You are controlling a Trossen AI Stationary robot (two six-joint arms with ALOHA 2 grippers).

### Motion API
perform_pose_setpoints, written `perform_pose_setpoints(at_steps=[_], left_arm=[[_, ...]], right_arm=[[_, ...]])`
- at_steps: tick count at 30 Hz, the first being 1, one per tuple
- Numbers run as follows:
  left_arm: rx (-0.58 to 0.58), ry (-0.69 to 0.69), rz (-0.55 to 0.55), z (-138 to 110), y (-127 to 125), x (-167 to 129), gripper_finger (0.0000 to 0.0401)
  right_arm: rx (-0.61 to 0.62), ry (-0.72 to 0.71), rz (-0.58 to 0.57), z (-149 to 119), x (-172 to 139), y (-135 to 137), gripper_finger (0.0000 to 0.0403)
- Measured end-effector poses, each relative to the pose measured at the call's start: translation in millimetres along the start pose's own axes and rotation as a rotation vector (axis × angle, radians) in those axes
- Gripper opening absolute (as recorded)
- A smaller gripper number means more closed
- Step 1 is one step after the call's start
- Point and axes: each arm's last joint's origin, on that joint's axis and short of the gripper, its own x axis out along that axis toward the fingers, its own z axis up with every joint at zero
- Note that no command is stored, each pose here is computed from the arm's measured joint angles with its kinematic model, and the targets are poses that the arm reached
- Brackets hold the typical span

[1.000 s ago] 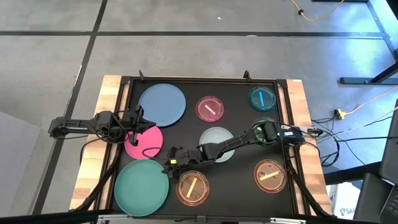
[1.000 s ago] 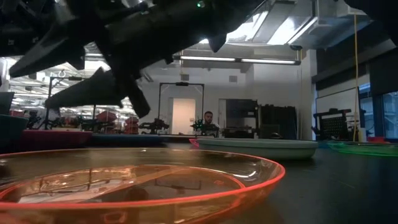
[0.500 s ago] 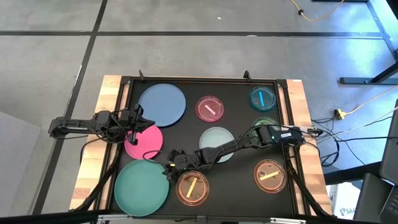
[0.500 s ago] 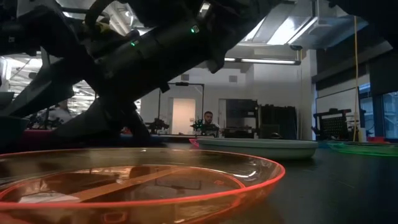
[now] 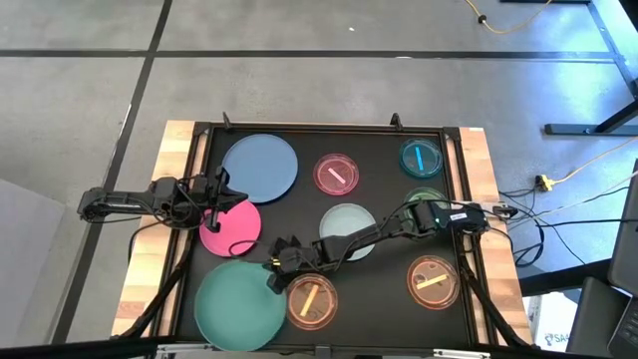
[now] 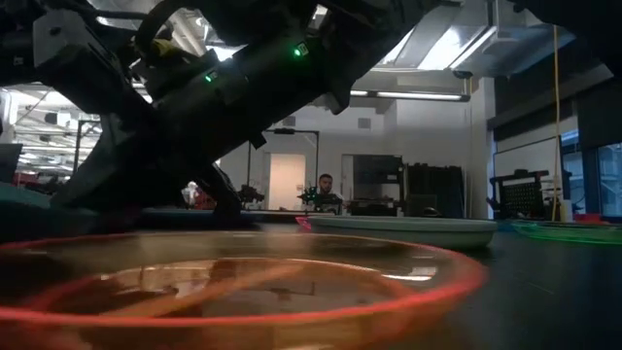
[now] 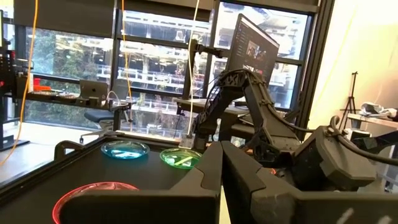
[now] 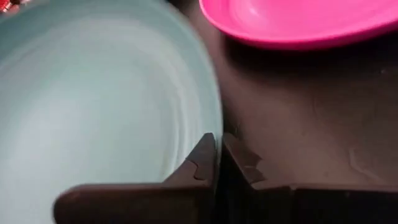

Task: Stack plastic plates
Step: Stack the green plate on top of the blue plate

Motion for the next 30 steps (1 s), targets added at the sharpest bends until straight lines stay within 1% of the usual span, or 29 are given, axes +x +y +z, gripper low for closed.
perform_pose_setpoints(at_steps=[3,7,9,17,20,22,25,28,30], left_arm=[[0.000,0.000,0.000,0,0,0,0.0000],[0.000,0.000,0.000,0,0,0,0.0000],[0.000,0.000,0.000,0,0,0,0.0000],[-0.001,-0.002,0.000,0,0,0,0.0000],[-0.001,-0.002,-0.001,0,0,0,0.0000],[0.000,-0.002,0.000,0,0,0,0.0000],[0.000,-0.001,0.000,0,0,0,0.0000],[0.000,0.000,0.000,0,0,0,0.0000],[0.000,0.000,0.000,0,0,0,0.0000]], right_arm=[[-0.004,0.005,-0.005,-1,0,0,0.0013],[-0.059,-0.013,-0.032,0,0,-1,0.0004],[-0.085,-0.030,-0.068,1,-1,-1,0.0005],[-0.196,-0.064,-0.288,18,-14,-13,0.0006],[-0.194,-0.059,-0.307,20,-15,-16,0.0007],[-0.186,-0.047,-0.296,21,-14,-19,0.0012],[-0.183,-0.020,-0.282,22,-14,-22,0.0039],[-0.216,0.022,-0.297,23,-19,-22,0.0086],[-0.246,0.045,-0.280,31,-28,-19,0.0118]])
